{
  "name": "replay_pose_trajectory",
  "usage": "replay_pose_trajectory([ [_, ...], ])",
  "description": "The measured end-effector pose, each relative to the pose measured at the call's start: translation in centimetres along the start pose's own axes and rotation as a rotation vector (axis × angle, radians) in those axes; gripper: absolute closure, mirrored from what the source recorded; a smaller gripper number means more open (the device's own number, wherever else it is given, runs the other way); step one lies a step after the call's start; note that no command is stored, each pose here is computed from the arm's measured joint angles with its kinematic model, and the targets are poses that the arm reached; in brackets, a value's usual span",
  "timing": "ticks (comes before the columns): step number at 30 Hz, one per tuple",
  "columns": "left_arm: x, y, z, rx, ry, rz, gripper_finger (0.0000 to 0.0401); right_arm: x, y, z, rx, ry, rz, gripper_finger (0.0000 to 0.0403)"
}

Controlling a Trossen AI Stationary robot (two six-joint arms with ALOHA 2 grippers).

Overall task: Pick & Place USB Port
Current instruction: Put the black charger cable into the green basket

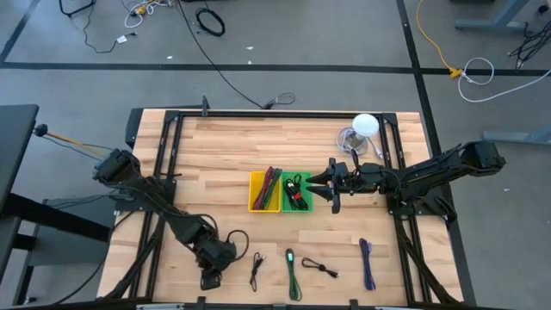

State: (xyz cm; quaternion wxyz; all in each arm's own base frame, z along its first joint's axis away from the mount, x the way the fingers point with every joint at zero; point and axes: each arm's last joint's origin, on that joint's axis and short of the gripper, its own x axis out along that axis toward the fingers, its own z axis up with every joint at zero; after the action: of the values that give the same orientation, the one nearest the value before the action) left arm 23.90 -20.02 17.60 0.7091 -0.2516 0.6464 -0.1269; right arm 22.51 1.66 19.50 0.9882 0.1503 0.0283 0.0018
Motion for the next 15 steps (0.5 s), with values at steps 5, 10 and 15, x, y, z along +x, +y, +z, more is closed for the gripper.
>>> replay_pose_trajectory([
  [5, 0.0, 0.4, -1.6, 0.119, 0.050, 0.172, 0.0318, 0.0, 0.0, 0.0, 0.000, 0.001, 0.004, 0.0266],
  [10, 0.3, 0.3, -1.9, 0.160, 0.040, 0.162, 0.0318, 0.0, 0.0, 0.0, 0.000, 0.002, 0.004, 0.0266],
  [15, 0.4, 0.3, -1.7, 0.190, 0.020, 0.169, 0.0318, 0.0, 0.0, 0.0, 0.000, 0.001, 0.000, 0.0266],
])
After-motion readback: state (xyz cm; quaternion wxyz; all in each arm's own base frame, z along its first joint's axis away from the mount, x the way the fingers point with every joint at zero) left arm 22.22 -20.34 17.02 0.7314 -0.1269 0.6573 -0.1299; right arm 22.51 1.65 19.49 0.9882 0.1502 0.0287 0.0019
